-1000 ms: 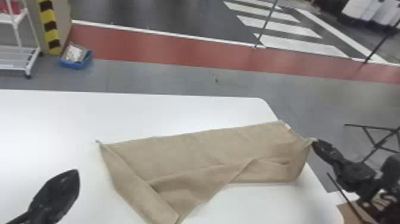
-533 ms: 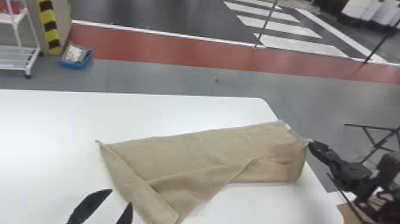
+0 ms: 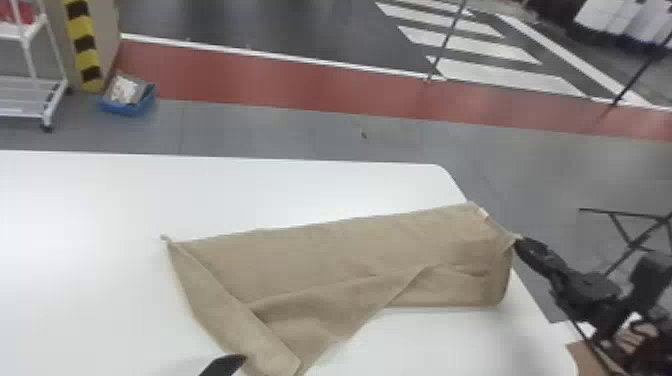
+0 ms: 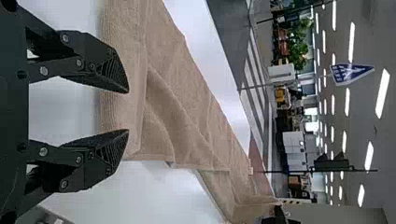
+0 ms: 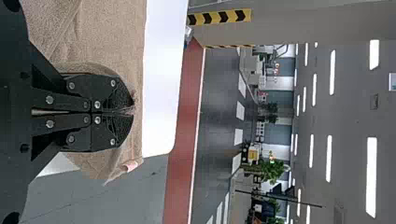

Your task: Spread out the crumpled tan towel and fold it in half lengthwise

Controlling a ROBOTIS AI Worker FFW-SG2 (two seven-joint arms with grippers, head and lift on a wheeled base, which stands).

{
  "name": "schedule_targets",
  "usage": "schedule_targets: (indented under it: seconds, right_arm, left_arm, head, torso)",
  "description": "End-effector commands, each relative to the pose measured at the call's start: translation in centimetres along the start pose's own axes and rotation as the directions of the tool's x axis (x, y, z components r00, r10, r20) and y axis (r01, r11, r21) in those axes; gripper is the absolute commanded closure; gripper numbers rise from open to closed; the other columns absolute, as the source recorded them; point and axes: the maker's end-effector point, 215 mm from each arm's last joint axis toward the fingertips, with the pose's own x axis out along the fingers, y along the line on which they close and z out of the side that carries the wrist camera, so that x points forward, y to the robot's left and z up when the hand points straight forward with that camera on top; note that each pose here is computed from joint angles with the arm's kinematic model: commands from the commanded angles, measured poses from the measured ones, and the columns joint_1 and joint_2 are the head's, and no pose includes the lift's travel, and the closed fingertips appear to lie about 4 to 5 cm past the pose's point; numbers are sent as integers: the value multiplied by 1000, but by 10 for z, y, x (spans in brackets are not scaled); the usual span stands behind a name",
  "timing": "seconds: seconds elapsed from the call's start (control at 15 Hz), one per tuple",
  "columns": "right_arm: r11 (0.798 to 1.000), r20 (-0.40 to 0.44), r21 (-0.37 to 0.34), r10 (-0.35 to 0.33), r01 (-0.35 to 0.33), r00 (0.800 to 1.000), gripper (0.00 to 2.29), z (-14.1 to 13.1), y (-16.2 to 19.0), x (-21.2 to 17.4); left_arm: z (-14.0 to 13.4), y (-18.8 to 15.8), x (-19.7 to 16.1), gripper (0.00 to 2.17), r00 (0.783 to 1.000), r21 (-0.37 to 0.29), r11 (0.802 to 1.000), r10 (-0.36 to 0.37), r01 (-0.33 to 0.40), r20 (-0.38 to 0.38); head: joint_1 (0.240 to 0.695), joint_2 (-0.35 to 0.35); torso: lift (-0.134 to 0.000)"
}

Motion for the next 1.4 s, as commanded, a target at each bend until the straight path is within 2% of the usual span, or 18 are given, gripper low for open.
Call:
schedule_targets:
  seconds: [0.0, 0.13, 0.27, 0.4, 0.6, 0.8, 1.27, 1.33]
  right_arm:
    - [1000, -6, 9, -5, 5, 1000, 1511, -5, -2, -2]
    - [1000, -7, 11, -7, 7, 1000, 1511, -7, -3, -3]
    - [1000, -2, 14, -10, 10, 1000, 1511, -8, -5, -5]
    - [1000, 1, 22, -5, 5, 1000, 1511, -10, -5, -6]
    - [1000, 6, 24, -15, 15, 1000, 1511, -10, -13, -12]
    - [1000, 11, 20, -22, 22, 1000, 1511, -9, -18, -16]
    - [1000, 23, 21, -23, 22, 999, 1511, -7, -18, -14]
    - [1000, 23, 19, -23, 22, 999, 1511, -7, -18, -14]
  left_arm:
    - [22, -22, 10, 728, 999, 17, 999, -30, 30, 16]
    - [46, -41, 27, 728, 997, 44, 998, -54, 52, 50]
    - [47, -55, 47, 728, 997, 60, 996, -62, 59, 53]
    - [50, -54, 62, 728, 997, 62, 997, -52, 49, 54]
    - [22, -45, 77, 728, 998, 79, 996, -32, 36, -51]
    - [-12, -36, 72, 731, 984, 109, 994, -3, 23, -176]
    - [-14, -32, 72, 731, 983, 124, 992, 10, 13, -182]
    - [-14, -32, 72, 944, 983, 124, 992, 11, 12, -182]
  head:
    - [695, -350]
    - [695, -350]
    - [695, -350]
    - [695, -350]
    - [695, -350]
    - [695, -350]
    - [695, -350]
    - [695, -350]
  torso:
    - [-124]
    - [-124]
    - [-124]
    - [-124]
    - [-124]
    - [-124]
    - [-124]
    - [-124]
